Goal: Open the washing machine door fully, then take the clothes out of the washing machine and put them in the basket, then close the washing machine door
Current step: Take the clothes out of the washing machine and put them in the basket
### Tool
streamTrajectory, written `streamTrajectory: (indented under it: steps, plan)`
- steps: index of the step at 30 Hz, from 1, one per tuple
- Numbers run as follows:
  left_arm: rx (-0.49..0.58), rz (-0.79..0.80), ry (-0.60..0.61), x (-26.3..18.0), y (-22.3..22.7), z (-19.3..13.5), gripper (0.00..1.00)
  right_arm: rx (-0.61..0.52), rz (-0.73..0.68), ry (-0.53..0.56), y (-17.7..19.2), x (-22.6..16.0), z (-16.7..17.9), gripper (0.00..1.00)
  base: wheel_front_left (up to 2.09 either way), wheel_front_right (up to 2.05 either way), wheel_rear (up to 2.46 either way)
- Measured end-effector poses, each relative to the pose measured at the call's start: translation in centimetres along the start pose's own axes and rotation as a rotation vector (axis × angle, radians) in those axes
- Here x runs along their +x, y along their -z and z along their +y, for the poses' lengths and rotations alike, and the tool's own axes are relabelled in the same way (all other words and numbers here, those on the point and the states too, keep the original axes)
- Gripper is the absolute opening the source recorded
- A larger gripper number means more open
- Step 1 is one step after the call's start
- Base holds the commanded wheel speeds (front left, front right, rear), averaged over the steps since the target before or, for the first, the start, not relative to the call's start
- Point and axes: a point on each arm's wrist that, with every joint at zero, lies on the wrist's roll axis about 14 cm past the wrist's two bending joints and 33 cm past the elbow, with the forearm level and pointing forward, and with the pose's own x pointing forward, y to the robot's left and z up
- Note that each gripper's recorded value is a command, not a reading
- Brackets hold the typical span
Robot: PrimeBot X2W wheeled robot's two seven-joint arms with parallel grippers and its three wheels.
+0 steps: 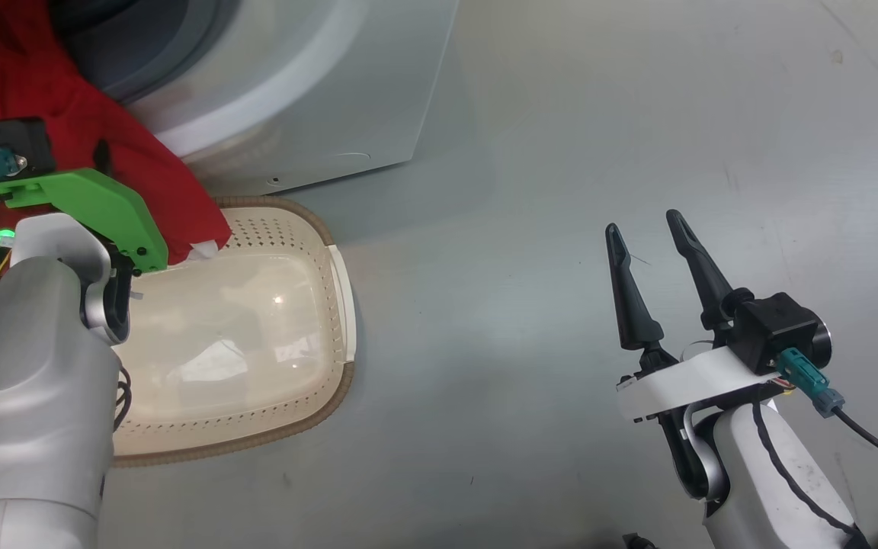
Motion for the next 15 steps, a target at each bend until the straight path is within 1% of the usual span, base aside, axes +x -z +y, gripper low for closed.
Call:
streamTrajectory:
  steps: [5,10,15]
  plan:
    - [0.022,-0.063,-0.005,-0.6,-0.5,0.6,0.0,0.001,-0.001,-0.009,0.1,0.3,0.4,1.0,0.0,0.0,0.0]
    - [0.027,-0.128,0.013,-1.8,-0.4,0.3,0.0,-0.002,-0.005,-0.024,0.0,0.7,0.9,1.0,0.0,0.0,0.0]
    - [0.046,-0.236,0.029,-3.2,-1.7,0.0,0.0,0.001,-0.01,-0.041,-0.1,0.9,1.5,1.0,0.0,0.0,0.0]
